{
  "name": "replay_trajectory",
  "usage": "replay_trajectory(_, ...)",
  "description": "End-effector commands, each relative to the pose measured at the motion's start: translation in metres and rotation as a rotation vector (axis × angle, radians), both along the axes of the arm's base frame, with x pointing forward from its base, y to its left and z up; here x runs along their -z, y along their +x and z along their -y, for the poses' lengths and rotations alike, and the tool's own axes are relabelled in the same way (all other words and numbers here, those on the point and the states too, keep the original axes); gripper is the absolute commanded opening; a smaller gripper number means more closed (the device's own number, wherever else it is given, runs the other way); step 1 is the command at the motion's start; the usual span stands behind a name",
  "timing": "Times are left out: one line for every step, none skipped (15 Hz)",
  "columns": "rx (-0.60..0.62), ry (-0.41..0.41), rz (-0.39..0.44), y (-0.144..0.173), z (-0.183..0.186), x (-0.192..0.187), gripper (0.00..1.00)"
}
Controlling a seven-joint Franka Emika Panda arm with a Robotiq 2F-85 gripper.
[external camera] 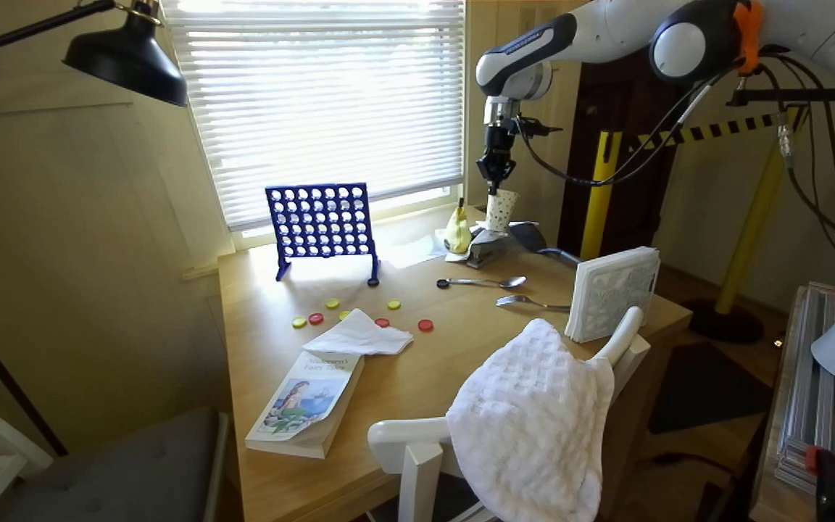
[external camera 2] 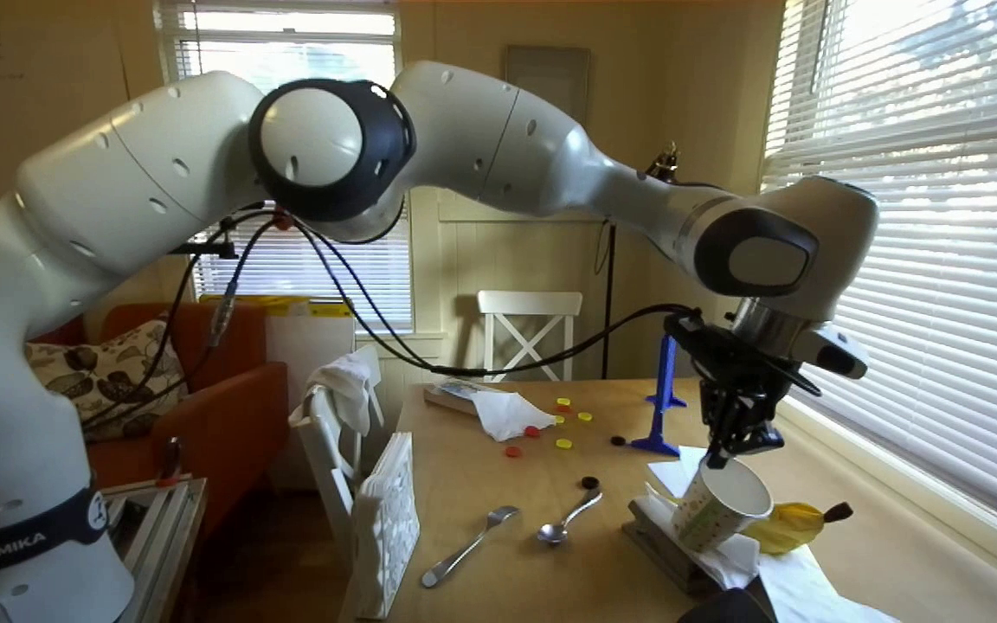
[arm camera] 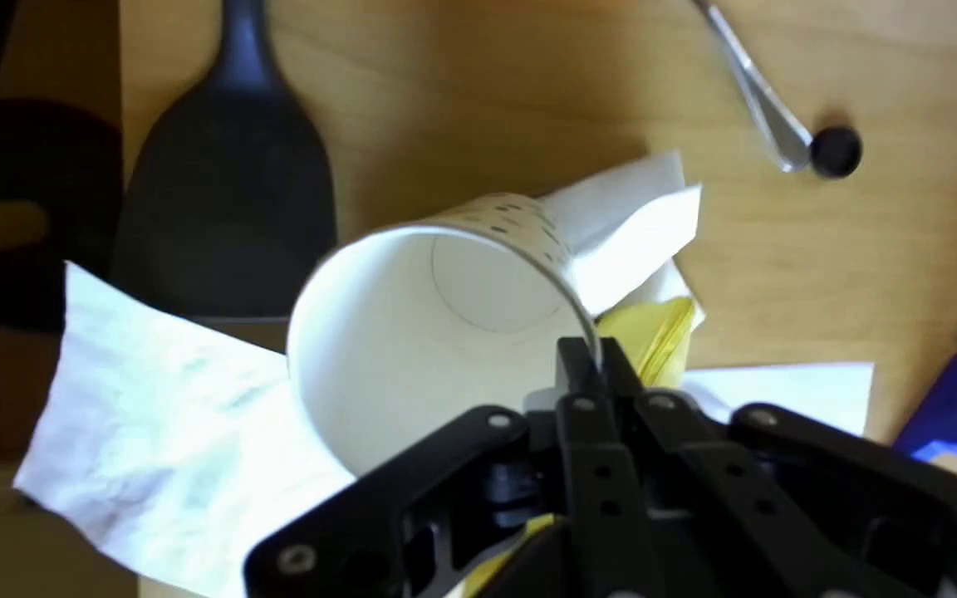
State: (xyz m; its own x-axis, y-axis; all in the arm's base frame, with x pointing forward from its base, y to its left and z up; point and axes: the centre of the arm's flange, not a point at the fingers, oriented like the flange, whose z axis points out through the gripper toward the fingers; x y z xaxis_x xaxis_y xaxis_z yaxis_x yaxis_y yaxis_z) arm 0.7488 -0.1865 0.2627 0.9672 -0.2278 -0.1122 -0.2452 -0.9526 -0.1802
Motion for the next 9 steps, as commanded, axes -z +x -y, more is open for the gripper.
replay_trajectory(0.129, -0.116, 0.085, -0.073, -0.003, -0.019, 0.01)
replay_trajectory(0.153, -0.120, 0.099, -0.074, 0.001, -0.025, 0.01)
replay_trajectory(0.158, -0.089, 0.104, -0.076, 0.003, -0.030, 0.01)
replay_trajectory(0.152, -0.057, 0.107, -0.080, 0.004, -0.033, 0.01)
replay_trajectory(0.140, -0.012, 0.110, -0.085, 0.002, -0.036, 0.01)
replay_trajectory(0.135, 0.015, 0.103, -0.088, 0.001, -0.037, 0.01)
replay_trajectory(0.134, -0.048, 0.091, -0.028, 0.021, -0.030, 0.01)
replay_trajectory(0.128, -0.046, 0.086, -0.031, 0.020, -0.033, 0.03)
replay_trajectory(0.125, -0.044, 0.087, -0.030, 0.018, -0.034, 0.03)
